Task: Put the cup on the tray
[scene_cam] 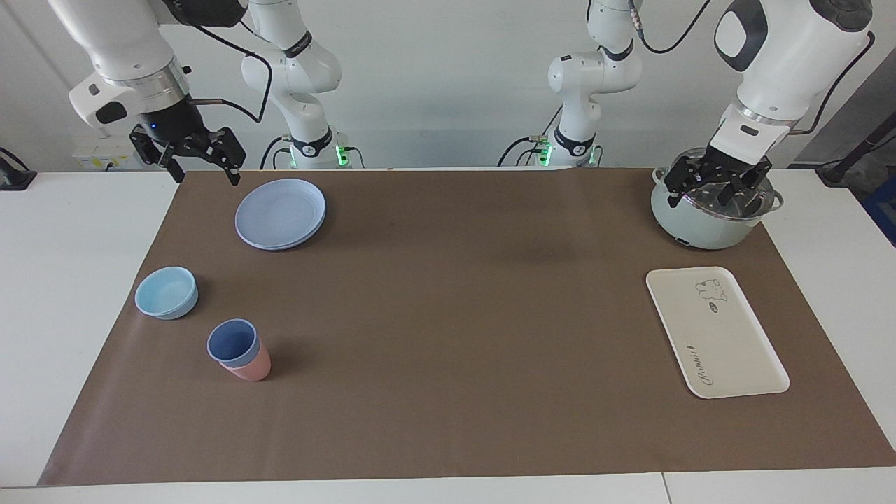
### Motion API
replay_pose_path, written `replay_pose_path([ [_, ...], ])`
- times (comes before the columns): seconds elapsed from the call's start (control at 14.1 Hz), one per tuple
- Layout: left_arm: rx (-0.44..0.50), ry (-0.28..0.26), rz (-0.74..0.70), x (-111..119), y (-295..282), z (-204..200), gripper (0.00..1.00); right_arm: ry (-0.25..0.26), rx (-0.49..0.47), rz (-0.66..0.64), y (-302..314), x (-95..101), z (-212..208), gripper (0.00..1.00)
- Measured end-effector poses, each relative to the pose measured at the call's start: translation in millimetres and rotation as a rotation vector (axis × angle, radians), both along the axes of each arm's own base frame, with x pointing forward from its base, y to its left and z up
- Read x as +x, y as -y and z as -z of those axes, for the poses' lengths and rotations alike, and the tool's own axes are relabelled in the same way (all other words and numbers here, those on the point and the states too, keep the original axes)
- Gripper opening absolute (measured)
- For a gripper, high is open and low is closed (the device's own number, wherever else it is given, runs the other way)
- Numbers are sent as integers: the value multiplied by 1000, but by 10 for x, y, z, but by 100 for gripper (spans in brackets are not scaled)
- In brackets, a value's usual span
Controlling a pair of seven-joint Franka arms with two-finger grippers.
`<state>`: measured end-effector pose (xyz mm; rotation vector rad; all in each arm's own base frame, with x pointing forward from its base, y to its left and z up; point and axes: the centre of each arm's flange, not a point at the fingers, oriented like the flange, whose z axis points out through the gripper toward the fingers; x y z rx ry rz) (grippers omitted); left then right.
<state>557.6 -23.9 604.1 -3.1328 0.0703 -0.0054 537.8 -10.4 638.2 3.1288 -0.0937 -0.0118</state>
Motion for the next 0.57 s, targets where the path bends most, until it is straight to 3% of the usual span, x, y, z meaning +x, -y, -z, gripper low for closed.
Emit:
replay_pose_path([
  [0.43,0,0,0,0,0,0,100,83,45,-371,447,109,257,100],
  [0.57,0,0,0,0,0,0,100,137,73,-470,699,139,414,100],
])
